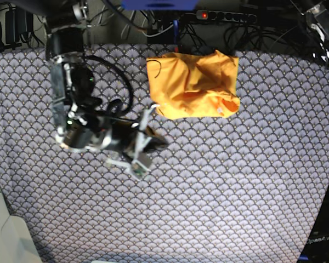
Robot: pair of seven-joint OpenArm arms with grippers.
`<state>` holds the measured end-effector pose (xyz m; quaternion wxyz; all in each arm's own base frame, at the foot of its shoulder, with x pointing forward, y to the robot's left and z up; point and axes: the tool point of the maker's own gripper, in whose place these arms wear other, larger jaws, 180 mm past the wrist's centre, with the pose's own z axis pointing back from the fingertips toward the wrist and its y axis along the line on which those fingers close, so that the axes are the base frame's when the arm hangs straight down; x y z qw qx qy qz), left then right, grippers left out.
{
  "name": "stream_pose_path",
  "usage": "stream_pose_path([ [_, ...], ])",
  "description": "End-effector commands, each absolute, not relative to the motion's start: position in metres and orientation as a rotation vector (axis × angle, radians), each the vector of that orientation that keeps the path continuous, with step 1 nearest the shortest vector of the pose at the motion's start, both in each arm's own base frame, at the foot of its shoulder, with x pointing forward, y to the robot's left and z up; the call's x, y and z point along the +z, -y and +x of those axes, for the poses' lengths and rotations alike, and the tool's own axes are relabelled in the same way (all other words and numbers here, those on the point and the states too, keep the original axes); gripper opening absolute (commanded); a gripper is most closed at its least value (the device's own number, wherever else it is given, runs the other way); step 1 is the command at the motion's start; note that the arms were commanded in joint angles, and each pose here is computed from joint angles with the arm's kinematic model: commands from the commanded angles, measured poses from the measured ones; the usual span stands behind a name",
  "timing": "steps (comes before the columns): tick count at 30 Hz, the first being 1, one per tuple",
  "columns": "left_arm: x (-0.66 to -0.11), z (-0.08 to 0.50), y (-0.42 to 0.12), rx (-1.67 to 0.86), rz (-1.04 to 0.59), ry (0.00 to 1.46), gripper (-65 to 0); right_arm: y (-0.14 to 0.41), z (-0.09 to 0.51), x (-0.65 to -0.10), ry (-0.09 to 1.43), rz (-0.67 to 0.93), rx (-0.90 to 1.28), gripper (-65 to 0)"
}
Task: Fold the T-shirt properly
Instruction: 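Fold the held end over the bundle with the right gripper and release it, then grasp the bundle's edge with the right gripper and pull it flat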
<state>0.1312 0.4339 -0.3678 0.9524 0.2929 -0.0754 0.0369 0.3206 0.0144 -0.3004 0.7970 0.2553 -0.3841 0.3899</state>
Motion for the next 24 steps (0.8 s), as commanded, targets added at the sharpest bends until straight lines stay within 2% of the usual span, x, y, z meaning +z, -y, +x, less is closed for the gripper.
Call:
stream_pose_path([
  [1,-0.357,0.138,-0.442,0.071,0.626,0.183,-65.0,-0.016,0.32,-0.291,0.865,0.582,0.82,-65.0],
  [17,-0.357,0.14,-0.441,0.07,0.626,0.186,-65.0,-0.014,0.251,-0.348,0.768,0.715,0.653,-65.0],
  [24,-0.357,0.139,-0.441,0.069,0.628,0.183,-65.0,-0.058,0.215,-0.35,0.701,0.808,0.776,-65.0],
])
